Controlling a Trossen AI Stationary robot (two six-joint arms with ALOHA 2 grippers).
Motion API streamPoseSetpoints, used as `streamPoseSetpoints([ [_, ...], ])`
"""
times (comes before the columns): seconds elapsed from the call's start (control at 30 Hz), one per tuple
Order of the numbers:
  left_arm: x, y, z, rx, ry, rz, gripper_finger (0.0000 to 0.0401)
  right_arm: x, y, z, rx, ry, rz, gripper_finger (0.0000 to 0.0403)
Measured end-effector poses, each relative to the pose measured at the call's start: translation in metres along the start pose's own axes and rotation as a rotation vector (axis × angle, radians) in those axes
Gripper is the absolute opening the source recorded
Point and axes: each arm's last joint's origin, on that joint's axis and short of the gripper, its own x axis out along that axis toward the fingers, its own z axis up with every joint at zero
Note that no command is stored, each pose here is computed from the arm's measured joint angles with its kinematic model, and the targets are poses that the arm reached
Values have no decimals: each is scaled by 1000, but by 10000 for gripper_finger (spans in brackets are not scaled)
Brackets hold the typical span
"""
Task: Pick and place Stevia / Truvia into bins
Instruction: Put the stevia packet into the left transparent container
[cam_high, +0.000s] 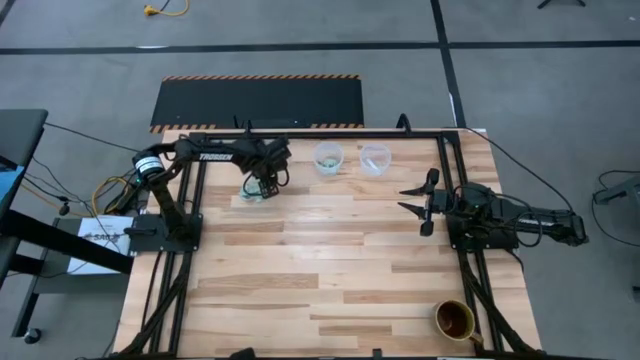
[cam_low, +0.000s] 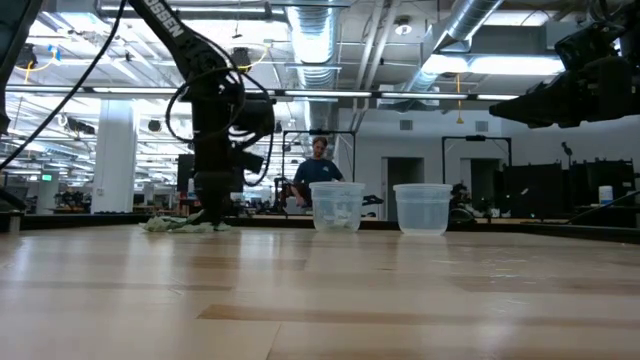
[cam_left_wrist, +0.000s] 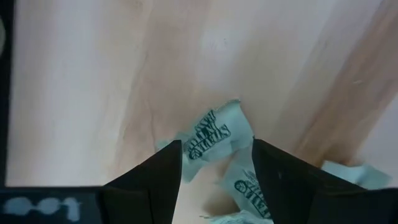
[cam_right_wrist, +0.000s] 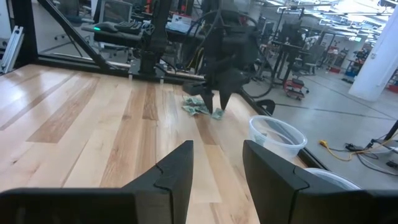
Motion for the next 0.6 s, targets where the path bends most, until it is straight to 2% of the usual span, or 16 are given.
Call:
streamPoseSetpoints([
  [0.13, 6, -1, 1, 11, -65, 24, 187, 0, 0, 0, 0, 0, 0, 134],
  [0.37, 7, -1, 1, 21, -78, 29, 178, 0, 0, 0, 7, -1, 0, 134],
  [0.47, 7, -1, 1, 35, -80, 27, 147, 0, 0, 0, 7, -1, -1, 134],
  [0.6, 7, -2, 1, 55, -86, 3, 74, 0, 0, 0, 7, -1, -1, 134],
])
